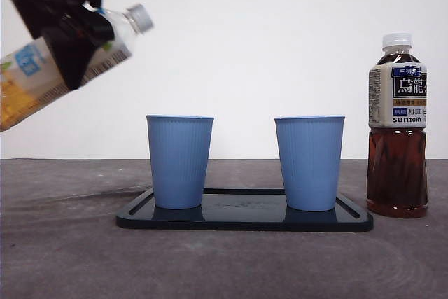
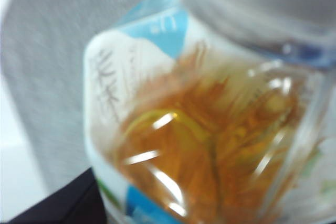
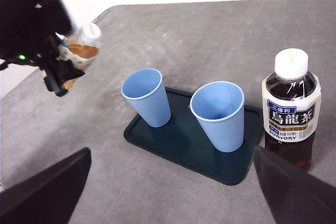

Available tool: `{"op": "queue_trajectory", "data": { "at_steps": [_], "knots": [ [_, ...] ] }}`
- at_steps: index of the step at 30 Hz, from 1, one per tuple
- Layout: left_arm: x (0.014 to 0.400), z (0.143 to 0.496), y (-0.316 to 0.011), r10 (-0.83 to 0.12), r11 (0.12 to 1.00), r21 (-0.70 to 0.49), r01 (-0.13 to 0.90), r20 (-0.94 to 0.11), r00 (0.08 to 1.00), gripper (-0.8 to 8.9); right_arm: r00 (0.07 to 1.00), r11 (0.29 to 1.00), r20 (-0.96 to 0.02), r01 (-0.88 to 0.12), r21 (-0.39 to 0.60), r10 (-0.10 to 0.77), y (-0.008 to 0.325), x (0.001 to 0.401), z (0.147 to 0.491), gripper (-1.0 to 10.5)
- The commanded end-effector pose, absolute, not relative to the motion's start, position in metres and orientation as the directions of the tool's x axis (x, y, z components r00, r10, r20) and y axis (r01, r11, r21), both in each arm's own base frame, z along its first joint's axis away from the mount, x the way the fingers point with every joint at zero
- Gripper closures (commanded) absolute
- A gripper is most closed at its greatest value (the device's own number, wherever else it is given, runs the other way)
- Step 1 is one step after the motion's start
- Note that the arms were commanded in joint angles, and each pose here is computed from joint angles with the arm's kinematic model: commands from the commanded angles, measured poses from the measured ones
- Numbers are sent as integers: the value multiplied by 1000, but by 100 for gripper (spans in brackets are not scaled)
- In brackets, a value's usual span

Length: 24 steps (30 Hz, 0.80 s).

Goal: Pour the drink into the cup

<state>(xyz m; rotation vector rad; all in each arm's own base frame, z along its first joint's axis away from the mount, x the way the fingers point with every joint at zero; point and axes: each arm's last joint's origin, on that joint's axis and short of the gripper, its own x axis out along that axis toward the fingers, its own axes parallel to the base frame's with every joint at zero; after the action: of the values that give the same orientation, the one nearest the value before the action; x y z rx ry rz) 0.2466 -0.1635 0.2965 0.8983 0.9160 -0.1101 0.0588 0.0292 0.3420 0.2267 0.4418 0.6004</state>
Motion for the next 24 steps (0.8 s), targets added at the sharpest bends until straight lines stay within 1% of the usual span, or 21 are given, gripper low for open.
{"op": "queue_trajectory", "data": {
  "at_steps": [1, 5, 14, 24],
  "knots": [
    [249, 298, -180, 339, 553, 721, 418, -653, 677, 597, 740, 798, -310, -512, 317, 597, 29, 57, 348, 453],
    [252, 283, -195, 432, 449, 792, 415, -598, 674, 597, 740, 798, -310, -512, 317, 597, 29, 57, 348, 453],
    [255, 258, -211, 526, 312, 851, 422, -525, 669, 596, 740, 799, -310, -513, 314, 597, 29, 57, 348, 453],
    [254, 256, -211, 547, 285, 861, 420, -506, 666, 587, 740, 799, -310, -513, 314, 597, 29, 57, 348, 453]
  ]
}}
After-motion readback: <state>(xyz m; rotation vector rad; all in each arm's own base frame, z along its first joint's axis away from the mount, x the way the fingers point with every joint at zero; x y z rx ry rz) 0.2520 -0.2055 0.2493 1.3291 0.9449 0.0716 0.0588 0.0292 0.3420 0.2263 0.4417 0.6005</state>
